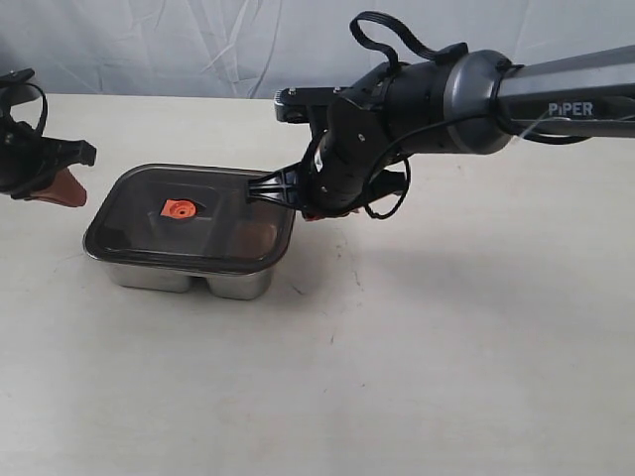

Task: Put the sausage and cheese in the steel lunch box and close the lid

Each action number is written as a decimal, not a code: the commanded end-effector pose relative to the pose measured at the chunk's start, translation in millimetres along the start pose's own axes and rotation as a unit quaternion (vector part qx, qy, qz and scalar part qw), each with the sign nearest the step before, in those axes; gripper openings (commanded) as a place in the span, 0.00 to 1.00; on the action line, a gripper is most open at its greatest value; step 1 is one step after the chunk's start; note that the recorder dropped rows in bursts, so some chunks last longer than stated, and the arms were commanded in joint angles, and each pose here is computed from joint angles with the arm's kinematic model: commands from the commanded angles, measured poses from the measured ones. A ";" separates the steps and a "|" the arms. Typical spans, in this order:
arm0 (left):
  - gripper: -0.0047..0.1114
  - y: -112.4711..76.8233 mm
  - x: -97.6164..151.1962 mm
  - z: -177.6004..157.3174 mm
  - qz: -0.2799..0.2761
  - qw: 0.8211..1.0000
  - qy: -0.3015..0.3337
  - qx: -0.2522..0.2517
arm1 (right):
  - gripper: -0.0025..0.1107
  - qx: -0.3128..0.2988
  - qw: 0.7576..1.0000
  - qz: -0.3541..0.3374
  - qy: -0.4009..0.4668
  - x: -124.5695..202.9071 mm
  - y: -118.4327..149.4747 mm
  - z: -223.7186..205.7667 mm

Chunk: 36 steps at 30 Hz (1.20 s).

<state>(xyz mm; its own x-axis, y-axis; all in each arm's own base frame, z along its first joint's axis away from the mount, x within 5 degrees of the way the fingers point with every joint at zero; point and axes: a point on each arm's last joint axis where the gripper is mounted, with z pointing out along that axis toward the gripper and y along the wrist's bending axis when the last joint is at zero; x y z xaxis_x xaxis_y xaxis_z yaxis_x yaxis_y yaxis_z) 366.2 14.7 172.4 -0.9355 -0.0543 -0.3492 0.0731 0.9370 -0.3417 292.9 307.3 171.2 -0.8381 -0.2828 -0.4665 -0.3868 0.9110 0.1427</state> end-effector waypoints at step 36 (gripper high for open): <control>0.04 -42.4 -12.9 -30.4 0.061 0.994 -0.021 0.091 | 0.01 -0.008 0.998 -0.049 -0.026 -32.9 18.8 -58.8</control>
<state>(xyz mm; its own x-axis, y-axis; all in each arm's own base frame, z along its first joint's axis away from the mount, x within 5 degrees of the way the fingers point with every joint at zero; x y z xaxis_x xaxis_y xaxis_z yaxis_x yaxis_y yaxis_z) 364.9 -8.8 212.9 -0.9081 0.0289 -0.4177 0.2310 0.8666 -0.4423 290.6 316.6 240.3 -0.7726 -0.3392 -0.5366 -0.4632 0.8792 0.1111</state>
